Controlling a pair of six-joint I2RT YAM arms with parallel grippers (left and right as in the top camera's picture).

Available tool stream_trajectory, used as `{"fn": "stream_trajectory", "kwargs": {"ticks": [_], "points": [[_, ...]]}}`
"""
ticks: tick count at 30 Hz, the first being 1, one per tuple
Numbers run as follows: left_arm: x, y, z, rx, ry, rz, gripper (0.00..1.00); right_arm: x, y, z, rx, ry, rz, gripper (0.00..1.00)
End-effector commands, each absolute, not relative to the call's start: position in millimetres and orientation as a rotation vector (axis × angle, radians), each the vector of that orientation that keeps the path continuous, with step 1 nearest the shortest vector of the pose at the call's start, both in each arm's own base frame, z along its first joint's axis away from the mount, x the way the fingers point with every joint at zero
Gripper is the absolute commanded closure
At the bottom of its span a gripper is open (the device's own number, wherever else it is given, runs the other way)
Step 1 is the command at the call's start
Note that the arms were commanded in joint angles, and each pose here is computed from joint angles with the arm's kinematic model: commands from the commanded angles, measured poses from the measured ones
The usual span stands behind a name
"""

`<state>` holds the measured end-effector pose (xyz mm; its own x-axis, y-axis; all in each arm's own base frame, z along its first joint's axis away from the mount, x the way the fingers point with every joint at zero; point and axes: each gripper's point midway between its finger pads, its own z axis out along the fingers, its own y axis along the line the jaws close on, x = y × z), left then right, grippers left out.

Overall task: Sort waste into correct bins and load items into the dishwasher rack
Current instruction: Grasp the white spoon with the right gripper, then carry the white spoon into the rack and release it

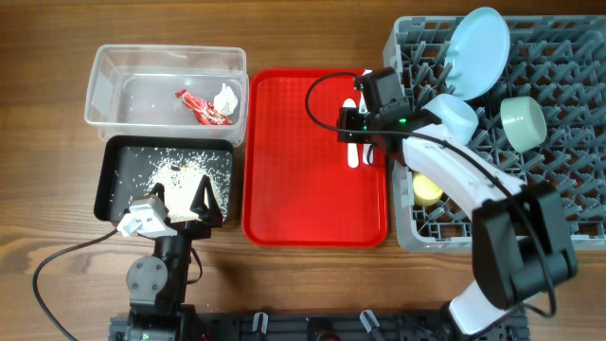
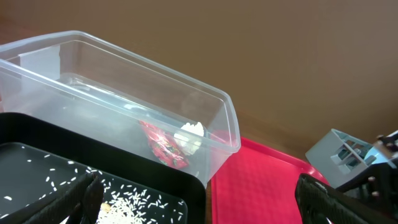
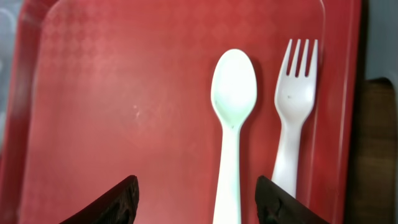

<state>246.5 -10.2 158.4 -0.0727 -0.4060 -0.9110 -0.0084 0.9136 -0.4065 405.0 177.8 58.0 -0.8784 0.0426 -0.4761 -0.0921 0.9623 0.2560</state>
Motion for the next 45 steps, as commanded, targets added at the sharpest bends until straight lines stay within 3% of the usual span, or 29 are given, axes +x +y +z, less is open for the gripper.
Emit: {"fn": "stream_trajectory", "kwargs": {"ticks": [1,9,15,19,21,23,30,35,41,45], "points": [[247,-6,157,-0.334,1.618,-0.31,0.0,407,177,33,-0.082,2.658,0.317,0.39],[247,-6,157,-0.334,1.618,-0.31,0.0,403,182,5,-0.095,2.711,0.324,0.41],[247,-6,157,-0.334,1.618,-0.31,0.0,400,185,0,-0.061,2.728,0.331,0.6],[247,-6,157,-0.334,1.618,-0.31,0.0,391,192,-12,-0.066,2.764,0.323,0.67],[247,-6,157,-0.334,1.618,-0.31,0.0,386,198,-14,-0.082,2.774,0.325,0.81],[247,-6,157,-0.334,1.618,-0.31,0.0,386,203,-8,-0.07,2.765,0.34,0.85],[247,-6,157,-0.334,1.618,-0.31,0.0,386,205,26,-0.071,2.713,0.368,0.96],[247,-6,157,-0.334,1.618,-0.31,0.0,382,201,53,-0.073,2.682,0.371,0.96],[247,-6,157,-0.334,1.618,-0.31,0.0,394,181,131,-0.021,2.472,0.295,0.96],[247,-6,157,-0.334,1.618,-0.31,0.0,396,132,194,0.106,2.293,0.101,0.96]]}}
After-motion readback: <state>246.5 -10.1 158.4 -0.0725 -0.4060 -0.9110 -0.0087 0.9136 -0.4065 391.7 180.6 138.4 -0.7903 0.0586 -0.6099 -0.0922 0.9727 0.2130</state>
